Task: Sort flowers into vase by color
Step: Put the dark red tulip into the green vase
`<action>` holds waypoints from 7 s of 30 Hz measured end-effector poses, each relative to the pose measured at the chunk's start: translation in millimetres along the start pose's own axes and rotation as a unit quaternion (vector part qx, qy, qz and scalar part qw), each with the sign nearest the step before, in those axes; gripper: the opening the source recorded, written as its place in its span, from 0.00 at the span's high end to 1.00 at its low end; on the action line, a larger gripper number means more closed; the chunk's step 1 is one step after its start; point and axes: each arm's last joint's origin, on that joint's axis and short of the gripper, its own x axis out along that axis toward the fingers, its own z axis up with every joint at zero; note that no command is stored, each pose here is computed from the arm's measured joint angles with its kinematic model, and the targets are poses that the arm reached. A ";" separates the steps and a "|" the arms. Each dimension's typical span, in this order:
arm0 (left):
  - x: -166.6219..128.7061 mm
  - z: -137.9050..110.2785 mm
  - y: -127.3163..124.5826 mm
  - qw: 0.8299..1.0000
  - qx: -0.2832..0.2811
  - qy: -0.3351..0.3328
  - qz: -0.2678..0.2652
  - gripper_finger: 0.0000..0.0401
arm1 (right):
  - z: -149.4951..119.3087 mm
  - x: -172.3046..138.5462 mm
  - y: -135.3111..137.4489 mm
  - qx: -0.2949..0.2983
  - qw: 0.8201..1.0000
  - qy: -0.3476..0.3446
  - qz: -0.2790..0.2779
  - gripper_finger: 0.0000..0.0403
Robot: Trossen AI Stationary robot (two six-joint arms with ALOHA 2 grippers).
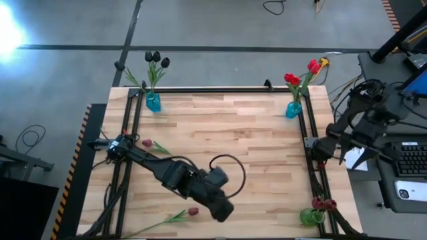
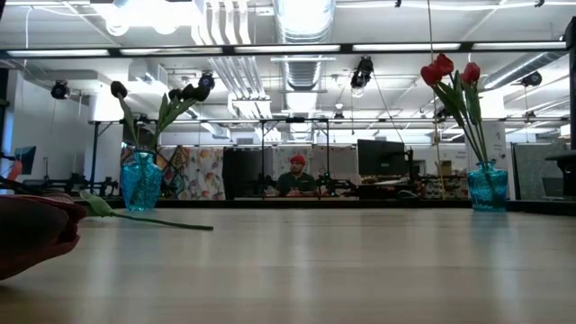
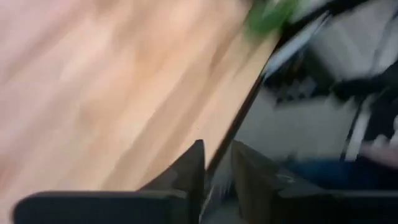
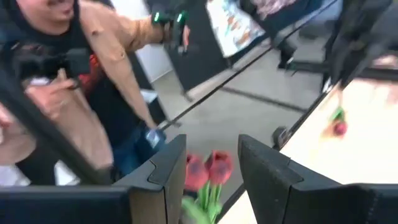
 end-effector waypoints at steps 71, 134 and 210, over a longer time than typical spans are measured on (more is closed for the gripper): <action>164.5 107.2 194.4 0.968 -0.131 -0.203 0.074 1.00 | 99.6 75.9 12.1 0.042 0.943 -0.097 -0.314 0.66; -4.5 -135.8 145.9 0.939 -0.177 -0.235 0.175 0.55 | -109.6 178.5 -374.5 0.588 0.519 0.234 -0.575 0.61; -17.0 -100.3 23.4 0.924 -0.056 -0.378 0.004 0.56 | 107.9 170.3 -17.6 0.062 0.950 -0.252 0.172 0.98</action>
